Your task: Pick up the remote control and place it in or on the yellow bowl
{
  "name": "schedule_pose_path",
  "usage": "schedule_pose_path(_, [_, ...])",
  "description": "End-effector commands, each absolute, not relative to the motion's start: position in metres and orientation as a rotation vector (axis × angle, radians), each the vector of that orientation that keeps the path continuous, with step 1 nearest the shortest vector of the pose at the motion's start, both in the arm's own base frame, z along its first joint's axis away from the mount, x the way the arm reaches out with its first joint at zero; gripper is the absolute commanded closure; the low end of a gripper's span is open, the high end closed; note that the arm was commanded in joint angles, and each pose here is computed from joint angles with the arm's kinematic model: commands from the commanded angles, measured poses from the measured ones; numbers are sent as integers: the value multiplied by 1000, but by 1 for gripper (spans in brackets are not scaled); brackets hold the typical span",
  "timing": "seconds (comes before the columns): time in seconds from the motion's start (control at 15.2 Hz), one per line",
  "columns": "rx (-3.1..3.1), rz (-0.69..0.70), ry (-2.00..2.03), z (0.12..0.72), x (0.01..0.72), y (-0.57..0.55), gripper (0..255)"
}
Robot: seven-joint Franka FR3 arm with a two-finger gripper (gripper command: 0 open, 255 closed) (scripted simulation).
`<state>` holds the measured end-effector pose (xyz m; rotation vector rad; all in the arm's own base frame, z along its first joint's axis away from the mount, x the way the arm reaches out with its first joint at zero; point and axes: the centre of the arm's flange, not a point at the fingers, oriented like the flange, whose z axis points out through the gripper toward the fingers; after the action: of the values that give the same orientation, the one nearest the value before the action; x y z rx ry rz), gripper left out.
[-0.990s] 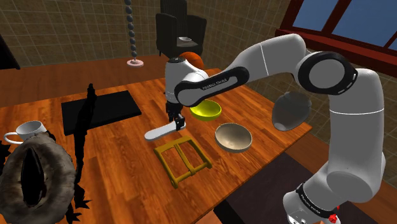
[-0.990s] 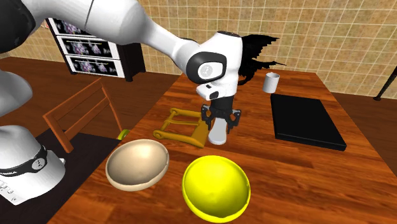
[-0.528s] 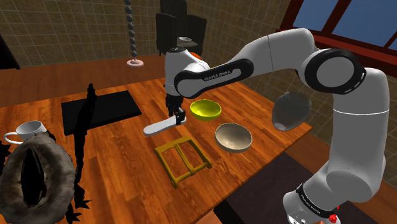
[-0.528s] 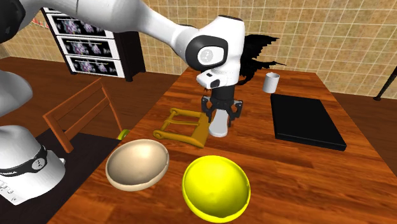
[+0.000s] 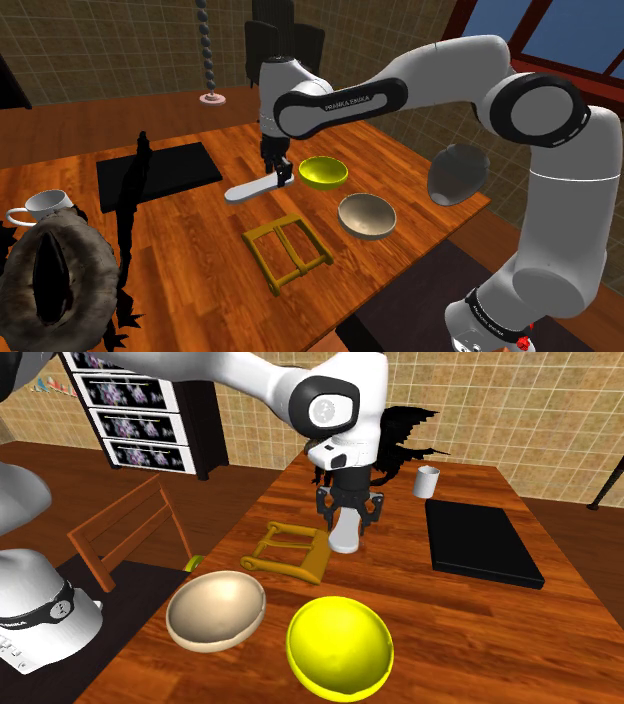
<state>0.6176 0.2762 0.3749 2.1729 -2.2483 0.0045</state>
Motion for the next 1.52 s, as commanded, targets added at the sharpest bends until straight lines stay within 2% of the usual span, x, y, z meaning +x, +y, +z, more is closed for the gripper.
schedule_pose_path(0.0, [2173, 5, -2248, 386, 618, 276, 255])
schedule_pose_path(0.4, [2173, 4, -2248, 415, 618, 276, 255])
schedule_pose_path(1.45, [2173, 5, -2248, 428, 623, 65, 255])
